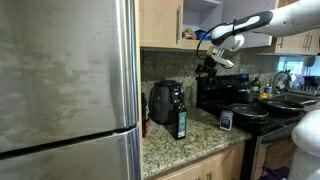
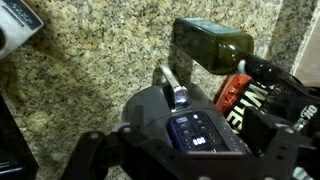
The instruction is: Turn off the air fryer
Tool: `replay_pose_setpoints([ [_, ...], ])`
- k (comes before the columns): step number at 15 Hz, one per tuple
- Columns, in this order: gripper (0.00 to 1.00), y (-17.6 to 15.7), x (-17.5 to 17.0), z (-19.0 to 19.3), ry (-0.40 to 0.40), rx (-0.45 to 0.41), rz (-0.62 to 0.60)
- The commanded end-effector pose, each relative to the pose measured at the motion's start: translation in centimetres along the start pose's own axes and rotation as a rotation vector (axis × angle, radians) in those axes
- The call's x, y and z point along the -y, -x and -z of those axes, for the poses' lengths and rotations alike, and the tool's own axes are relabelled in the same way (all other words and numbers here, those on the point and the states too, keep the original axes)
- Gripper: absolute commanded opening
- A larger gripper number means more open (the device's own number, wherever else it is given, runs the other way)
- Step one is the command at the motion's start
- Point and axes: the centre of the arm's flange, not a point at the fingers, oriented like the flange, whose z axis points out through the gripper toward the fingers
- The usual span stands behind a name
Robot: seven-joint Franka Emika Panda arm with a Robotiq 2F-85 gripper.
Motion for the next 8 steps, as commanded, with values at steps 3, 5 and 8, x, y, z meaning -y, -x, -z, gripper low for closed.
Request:
replay_pose_setpoints([
  [3,1.0,-0.6,0.2,-0.3,-0.061,-0.089,-0.026],
  [5,1.0,-0.1,0.0,-0.2,-0.034,-0.002,-0.061],
  [8,1.0,1.3,-0.1,0.0,0.046,0.151,-0.158],
])
